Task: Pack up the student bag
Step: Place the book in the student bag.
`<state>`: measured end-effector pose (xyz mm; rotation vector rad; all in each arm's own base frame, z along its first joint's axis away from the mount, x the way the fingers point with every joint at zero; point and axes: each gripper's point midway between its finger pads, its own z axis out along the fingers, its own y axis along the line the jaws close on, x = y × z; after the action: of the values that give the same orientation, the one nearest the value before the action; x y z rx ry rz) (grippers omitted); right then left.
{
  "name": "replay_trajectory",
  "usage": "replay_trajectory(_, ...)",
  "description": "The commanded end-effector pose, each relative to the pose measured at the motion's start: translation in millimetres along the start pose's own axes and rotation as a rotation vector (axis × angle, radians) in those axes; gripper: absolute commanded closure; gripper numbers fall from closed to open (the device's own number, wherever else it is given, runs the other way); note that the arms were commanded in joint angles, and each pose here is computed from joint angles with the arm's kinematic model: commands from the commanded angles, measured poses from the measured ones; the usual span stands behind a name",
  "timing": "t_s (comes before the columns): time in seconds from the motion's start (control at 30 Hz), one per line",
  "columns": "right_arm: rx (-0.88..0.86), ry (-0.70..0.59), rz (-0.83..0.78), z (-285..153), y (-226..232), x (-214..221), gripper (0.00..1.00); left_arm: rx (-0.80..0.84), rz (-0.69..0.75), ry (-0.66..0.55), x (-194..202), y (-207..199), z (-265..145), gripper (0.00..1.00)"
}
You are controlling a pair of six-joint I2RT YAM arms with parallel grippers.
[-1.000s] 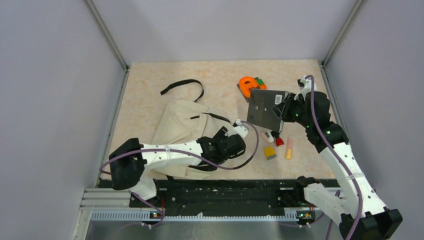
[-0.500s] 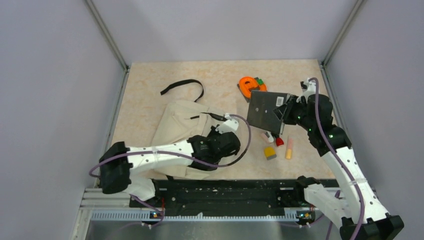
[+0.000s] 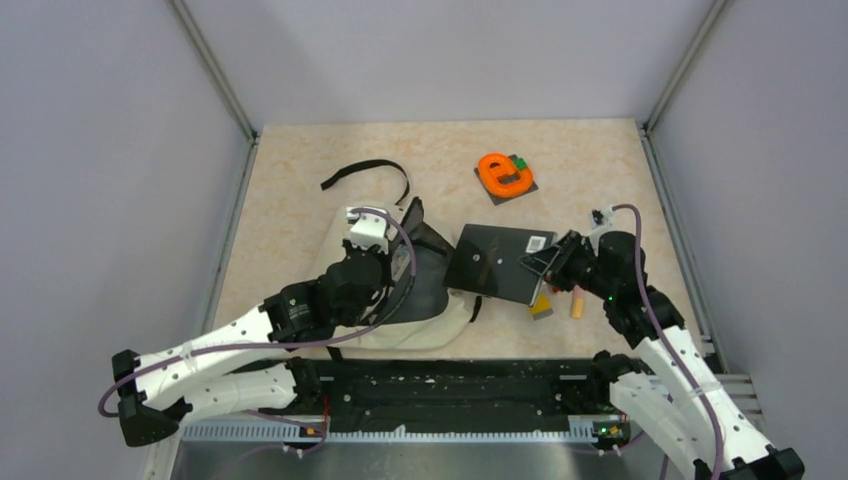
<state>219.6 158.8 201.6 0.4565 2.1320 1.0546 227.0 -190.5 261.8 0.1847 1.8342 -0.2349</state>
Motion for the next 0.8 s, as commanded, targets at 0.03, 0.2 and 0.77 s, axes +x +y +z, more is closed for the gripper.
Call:
replay_trajectory(0.03, -0.325, -0.071, 0.111, -15.6, 84.0, -14.7, 1.0, 0.113, -0.077, -0.044, -14.7, -19.7, -3.0, 1.0)
replay_trajectory(0.2, -0.344, -0.021, 0.159, 0.0, 91.7, 0.9, 1.0, 0.126, -0.076, -0.035, -13.4, -24.5, -1.1, 1.0)
replay_trajectory(0.77, -0.389, 0.093, 0.189, 69.3, 119.8, 39.0, 1.0, 0.205, -0.087, -0.058, -18.7, -31.1, -7.0, 1.0)
